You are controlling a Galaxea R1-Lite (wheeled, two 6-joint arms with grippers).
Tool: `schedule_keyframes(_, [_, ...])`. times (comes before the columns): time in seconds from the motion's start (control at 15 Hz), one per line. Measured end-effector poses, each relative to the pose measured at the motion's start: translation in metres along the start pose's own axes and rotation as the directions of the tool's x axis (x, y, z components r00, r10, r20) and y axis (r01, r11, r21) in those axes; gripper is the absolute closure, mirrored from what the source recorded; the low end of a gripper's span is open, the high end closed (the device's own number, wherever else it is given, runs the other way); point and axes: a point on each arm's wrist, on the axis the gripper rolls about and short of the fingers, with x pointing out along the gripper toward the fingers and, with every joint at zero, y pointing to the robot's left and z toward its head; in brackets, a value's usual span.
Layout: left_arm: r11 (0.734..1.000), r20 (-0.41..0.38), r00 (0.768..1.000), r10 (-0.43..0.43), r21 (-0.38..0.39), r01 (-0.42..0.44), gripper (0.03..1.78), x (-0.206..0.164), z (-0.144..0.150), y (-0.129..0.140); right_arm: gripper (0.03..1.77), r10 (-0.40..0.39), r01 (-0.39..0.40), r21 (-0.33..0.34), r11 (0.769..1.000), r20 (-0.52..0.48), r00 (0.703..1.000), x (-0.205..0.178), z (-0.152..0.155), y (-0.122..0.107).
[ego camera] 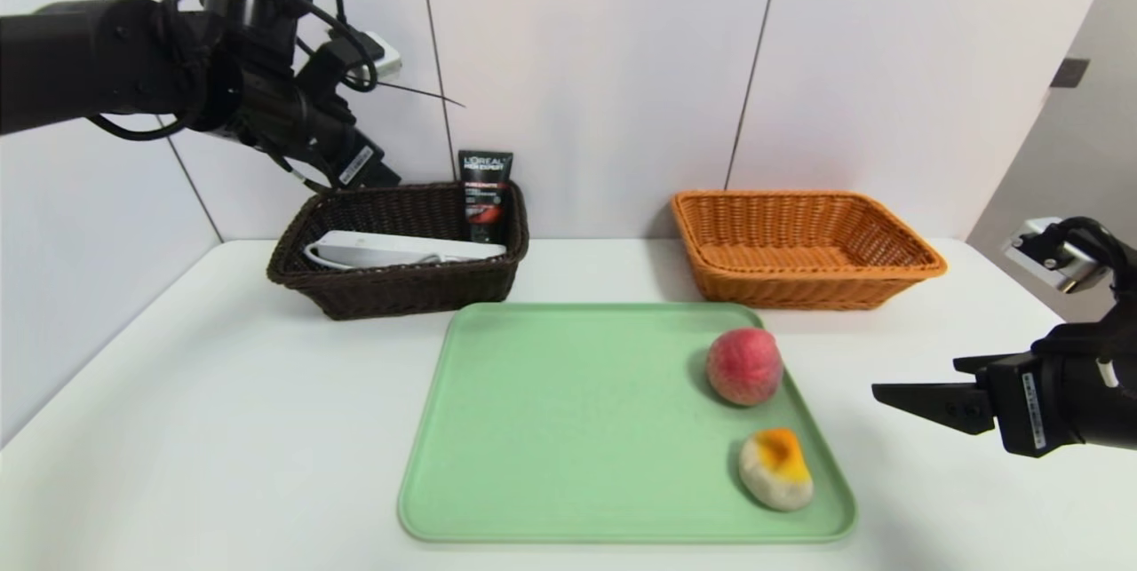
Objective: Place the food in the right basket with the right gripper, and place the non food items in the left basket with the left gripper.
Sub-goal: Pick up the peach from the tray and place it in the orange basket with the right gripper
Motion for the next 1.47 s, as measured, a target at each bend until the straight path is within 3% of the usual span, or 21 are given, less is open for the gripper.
schedule_keyframes(0.2, [0.978, -0.061, 0.993, -0.1, -0.192, 0.087, 0.26, -0.053, 0.003, -0.019, 0.09, 0.002, -0.002, -0.004, 1.0, 0.035, 0.999, -0.005, 0.009, 0.001])
schedule_keyframes(0.4, [0.914, -0.098, 0.974, -0.206, -0.374, 0.156, 0.21, -0.096, 0.0, -0.051, 0.09, 0.008, -0.006, -0.019, 1.0, 0.068, 0.998, -0.009, 0.022, 0.003])
schedule_keyframes(0.53, [0.874, -0.114, 0.96, -0.255, -0.451, 0.179, 0.19, -0.116, -0.01, -0.069, 0.09, 0.011, -0.009, -0.026, 1.0, 0.077, 0.997, -0.01, 0.032, 0.005])
schedule_keyframes(0.87, [0.828, -0.185, 0.897, -0.401, -0.492, 0.269, 0.15, -0.143, -0.04, -0.121, 0.09, 0.052, -0.051, -0.05, 0.997, 0.019, 0.998, 0.012, 0.055, 0.013])
schedule_keyframes(1.47, [0.83, -0.174, 0.889, -0.424, -0.467, 0.305, 0.12, -0.156, -0.053, -0.132, 0.09, 0.033, -0.045, -0.071, 0.996, -0.158, 0.987, 0.098, 0.073, 0.053])
